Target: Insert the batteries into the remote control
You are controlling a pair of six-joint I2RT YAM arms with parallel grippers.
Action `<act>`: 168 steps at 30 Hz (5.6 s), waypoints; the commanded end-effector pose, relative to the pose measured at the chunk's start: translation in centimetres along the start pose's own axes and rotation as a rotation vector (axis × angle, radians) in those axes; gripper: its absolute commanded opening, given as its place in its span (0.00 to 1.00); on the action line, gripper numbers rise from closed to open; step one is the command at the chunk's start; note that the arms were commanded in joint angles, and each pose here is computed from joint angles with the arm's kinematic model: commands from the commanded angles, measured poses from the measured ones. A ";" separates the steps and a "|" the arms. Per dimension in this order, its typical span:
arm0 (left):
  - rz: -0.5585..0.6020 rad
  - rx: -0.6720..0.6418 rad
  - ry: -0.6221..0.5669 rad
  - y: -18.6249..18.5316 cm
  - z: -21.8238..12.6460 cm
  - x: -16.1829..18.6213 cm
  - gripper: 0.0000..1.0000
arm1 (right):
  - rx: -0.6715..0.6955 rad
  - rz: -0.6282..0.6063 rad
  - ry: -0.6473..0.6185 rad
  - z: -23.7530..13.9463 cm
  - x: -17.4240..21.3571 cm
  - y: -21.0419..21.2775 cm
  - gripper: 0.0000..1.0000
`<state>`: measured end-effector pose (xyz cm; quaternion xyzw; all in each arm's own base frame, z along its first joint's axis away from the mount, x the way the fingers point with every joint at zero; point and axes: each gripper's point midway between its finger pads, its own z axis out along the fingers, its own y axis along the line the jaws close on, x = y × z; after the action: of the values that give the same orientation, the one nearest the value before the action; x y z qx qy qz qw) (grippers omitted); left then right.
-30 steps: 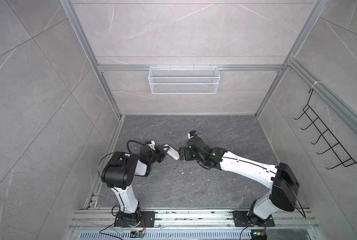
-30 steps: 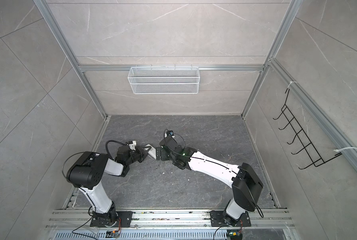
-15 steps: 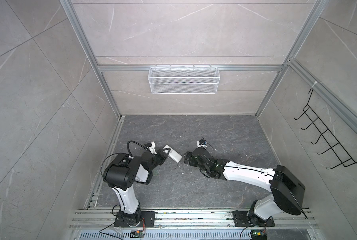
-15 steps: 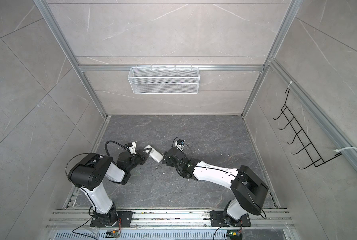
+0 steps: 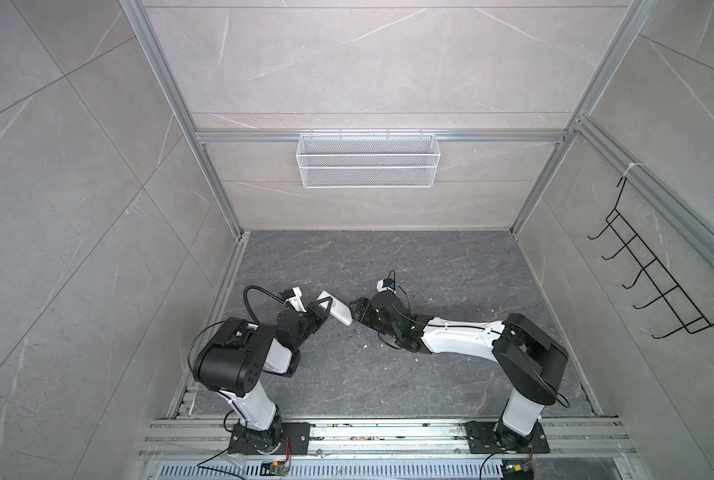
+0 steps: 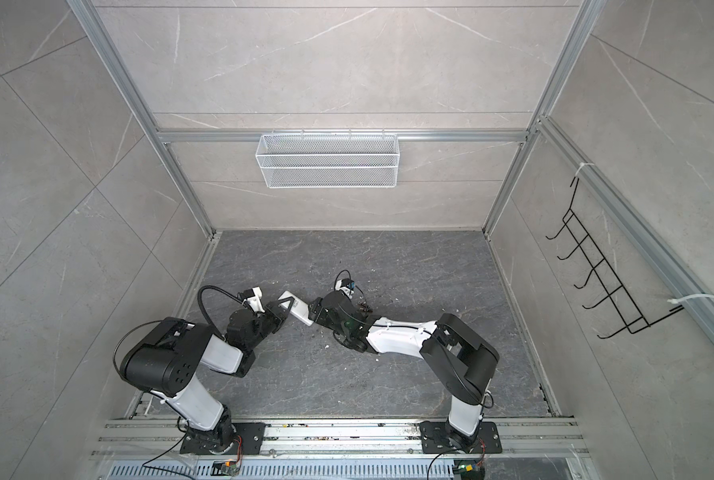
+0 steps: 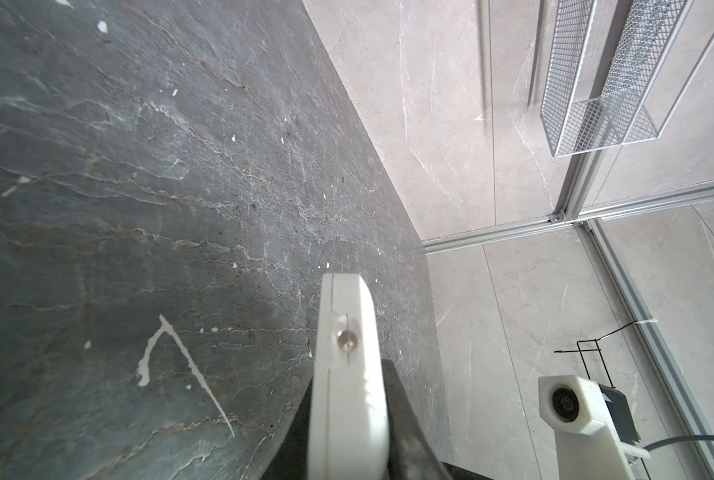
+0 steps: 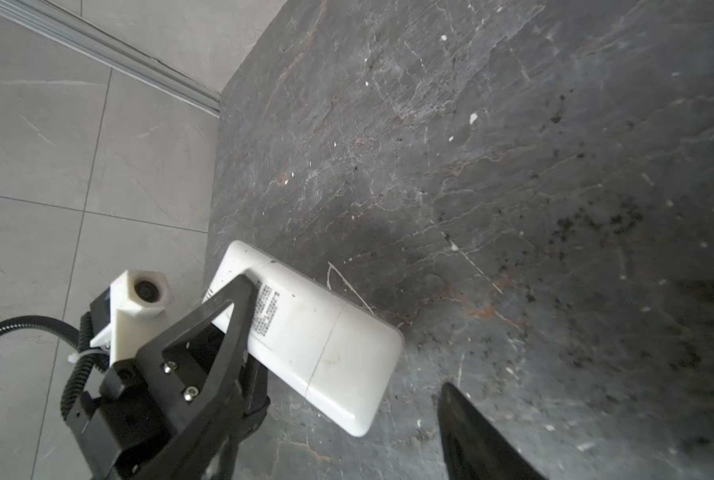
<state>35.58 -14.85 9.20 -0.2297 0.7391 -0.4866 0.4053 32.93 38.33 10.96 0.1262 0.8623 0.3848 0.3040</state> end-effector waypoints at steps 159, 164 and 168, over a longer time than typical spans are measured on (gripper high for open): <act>-0.098 0.061 0.044 0.5 2.3 -1.2 0.00 | 0.440 -0.053 0.218 3.7 3.3 -7.4 0.43; -0.095 0.060 0.038 0.5 2.3 -1.3 0.00 | 0.441 -0.085 0.237 3.7 3.3 -7.1 0.42; -0.100 0.057 0.040 0.7 2.4 -1.3 0.00 | 0.442 -0.084 0.244 3.5 3.3 -7.0 0.43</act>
<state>37.06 -14.79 5.08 -0.2777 0.7497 -0.5062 0.3233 33.77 38.63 3.25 0.1214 0.9467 0.2264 0.1942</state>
